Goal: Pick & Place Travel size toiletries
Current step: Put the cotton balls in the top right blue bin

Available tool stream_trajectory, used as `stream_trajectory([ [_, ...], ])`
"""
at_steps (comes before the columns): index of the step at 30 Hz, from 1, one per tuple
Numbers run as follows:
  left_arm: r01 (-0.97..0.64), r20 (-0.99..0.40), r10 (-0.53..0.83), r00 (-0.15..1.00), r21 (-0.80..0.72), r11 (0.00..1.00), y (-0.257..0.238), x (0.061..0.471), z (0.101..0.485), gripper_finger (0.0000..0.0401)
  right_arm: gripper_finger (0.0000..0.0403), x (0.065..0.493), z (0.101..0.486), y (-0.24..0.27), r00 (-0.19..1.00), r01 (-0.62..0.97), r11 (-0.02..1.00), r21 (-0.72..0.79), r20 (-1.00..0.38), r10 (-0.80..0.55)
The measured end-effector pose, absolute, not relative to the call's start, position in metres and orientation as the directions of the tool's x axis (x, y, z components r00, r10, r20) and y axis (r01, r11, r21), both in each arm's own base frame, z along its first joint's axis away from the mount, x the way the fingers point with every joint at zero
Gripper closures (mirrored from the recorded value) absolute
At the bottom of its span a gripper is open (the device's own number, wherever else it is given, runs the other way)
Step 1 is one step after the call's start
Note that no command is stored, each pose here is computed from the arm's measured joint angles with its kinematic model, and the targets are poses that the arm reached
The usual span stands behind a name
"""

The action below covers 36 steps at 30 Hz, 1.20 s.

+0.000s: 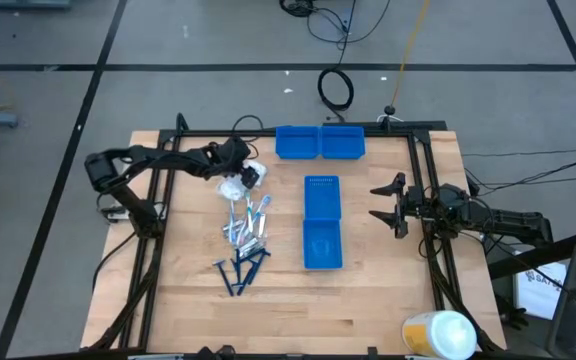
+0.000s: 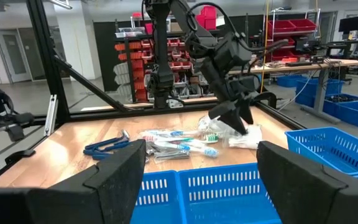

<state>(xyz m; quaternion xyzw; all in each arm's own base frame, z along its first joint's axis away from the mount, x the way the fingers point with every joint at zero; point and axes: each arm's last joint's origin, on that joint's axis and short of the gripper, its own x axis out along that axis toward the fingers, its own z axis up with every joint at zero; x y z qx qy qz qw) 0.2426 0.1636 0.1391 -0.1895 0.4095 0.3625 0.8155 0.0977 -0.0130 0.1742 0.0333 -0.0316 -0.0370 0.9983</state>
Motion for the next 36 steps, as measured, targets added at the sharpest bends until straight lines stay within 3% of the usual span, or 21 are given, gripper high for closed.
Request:
stream_trajectory([
  [3,-0.751,-0.814,0.413,0.409,-0.044,0.659,0.164,0.243,0.136,0.0114,0.011,0.098,0.174,-0.013,0.995,0.072,0.995,0.069,0.061,-0.076],
  [7,-0.739,-0.814,0.391,0.43,-0.068,0.67,0.164,0.244,0.136,0.0163,0.011,0.098,0.174,-0.013,0.995,0.072,0.995,0.069,0.06,-0.076],
  [11,-0.73,-0.807,0.386,0.447,-0.079,0.679,0.164,0.245,0.137,0.0242,0.011,0.097,0.178,-0.014,0.988,0.118,0.991,0.06,0.096,-0.123],
  [14,-0.708,-0.793,0.393,0.466,-0.068,0.703,0.163,0.247,0.14,0.031,0.011,0.096,0.187,-0.016,0.961,0.188,0.979,0.074,0.192,-0.199],
  [18,-0.642,-0.743,0.418,0.522,-0.02,0.767,0.158,0.247,0.16,0.0387,0.011,0.091,0.203,-0.016,0.913,0.158,0.979,0.13,0.359,-0.195],
  [24,-0.56,-0.554,0.483,0.678,0.037,0.828,0.143,0.243,0.213,0.0384,0.011,0.084,0.217,-0.015,0.846,0.017,0.947,0.321,0.5,-0.184],
  [31,-0.491,-0.26,0.514,0.817,0.153,0.858,0.131,0.246,0.259,0.039,0.011,0.083,0.219,-0.015,0.83,0.042,0.953,0.299,0.521,-0.199],
  [36,-0.436,-0.161,0.494,0.854,0.294,0.85,0.123,0.253,0.267,0.0398,0.011,0.084,0.217,-0.016,0.837,0.079,0.957,0.281,0.503,-0.217],
])
